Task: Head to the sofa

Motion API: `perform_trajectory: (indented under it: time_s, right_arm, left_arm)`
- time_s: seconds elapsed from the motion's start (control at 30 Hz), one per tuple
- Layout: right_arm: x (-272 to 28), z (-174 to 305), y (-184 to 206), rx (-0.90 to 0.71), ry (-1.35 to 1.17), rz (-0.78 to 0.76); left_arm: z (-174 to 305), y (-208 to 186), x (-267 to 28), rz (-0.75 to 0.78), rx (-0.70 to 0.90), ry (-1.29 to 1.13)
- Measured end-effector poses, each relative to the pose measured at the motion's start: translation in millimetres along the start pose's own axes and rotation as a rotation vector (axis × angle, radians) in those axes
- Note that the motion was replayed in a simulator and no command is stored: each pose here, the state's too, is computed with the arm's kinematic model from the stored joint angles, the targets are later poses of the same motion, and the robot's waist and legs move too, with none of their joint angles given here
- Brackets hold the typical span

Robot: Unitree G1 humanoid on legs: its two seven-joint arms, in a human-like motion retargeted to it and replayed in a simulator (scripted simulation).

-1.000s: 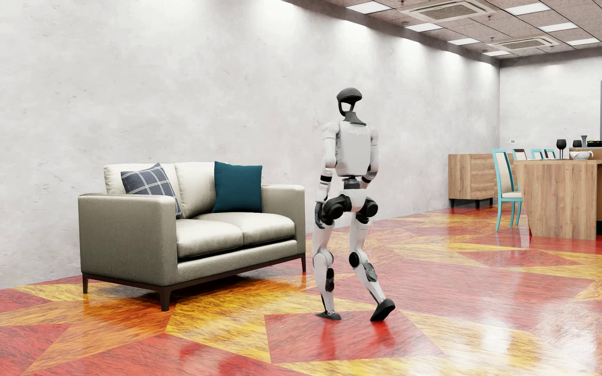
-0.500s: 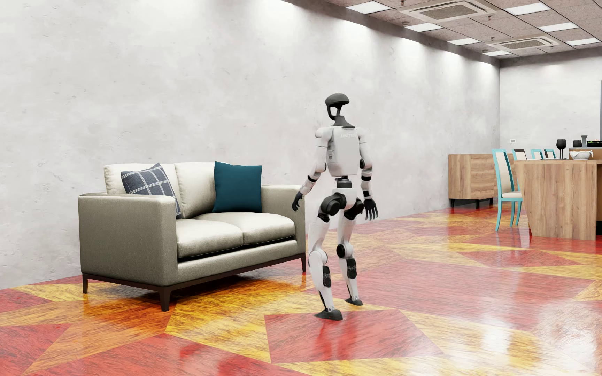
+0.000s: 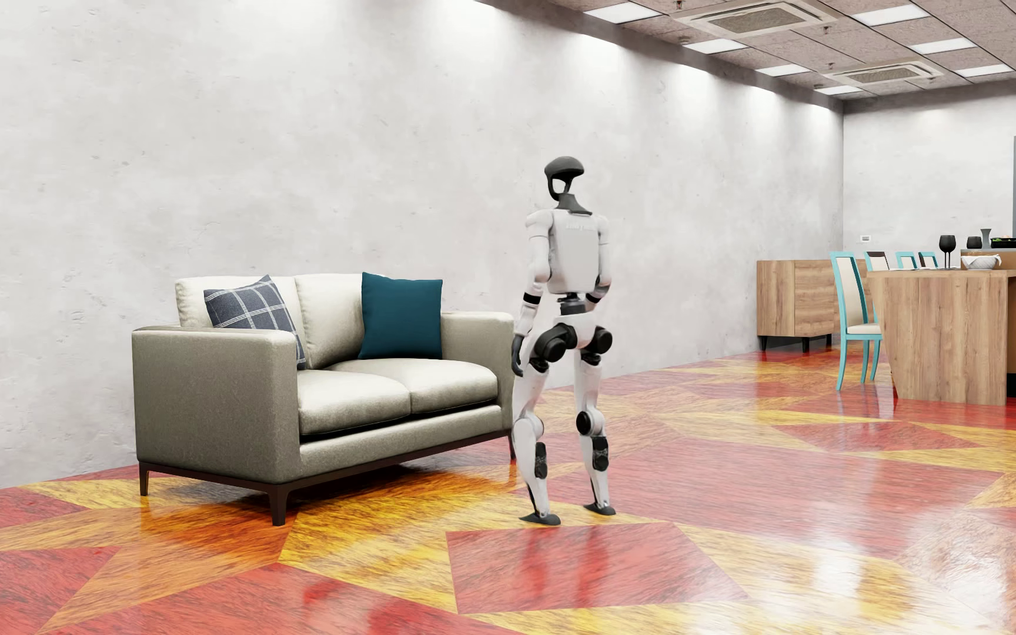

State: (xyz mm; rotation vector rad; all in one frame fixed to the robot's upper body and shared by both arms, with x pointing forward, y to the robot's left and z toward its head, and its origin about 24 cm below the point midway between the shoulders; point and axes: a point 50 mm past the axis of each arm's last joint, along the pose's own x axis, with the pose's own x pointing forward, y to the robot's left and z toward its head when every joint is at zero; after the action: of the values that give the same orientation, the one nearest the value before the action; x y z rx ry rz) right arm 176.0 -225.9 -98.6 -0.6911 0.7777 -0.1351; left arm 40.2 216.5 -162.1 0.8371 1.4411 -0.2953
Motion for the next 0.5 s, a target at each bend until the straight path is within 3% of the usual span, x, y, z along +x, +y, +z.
perform_trajectory:
  time_s: [0.17, 0.33, 0.5]
  right_arm:
    - [-20, -46, 34, 0.040, 0.225, 0.116]
    - [-41, -93, 48, -0.039, 0.431, 0.212]
    - [-47, -100, 53, 0.004, 0.461, 0.240]
  left_arm:
    - [20, -16, -1, -0.121, 0.205, -0.007]
    - [94, 23, -14, 0.162, 0.124, -0.272]
    - [144, 64, -30, 0.271, 0.263, -0.443]
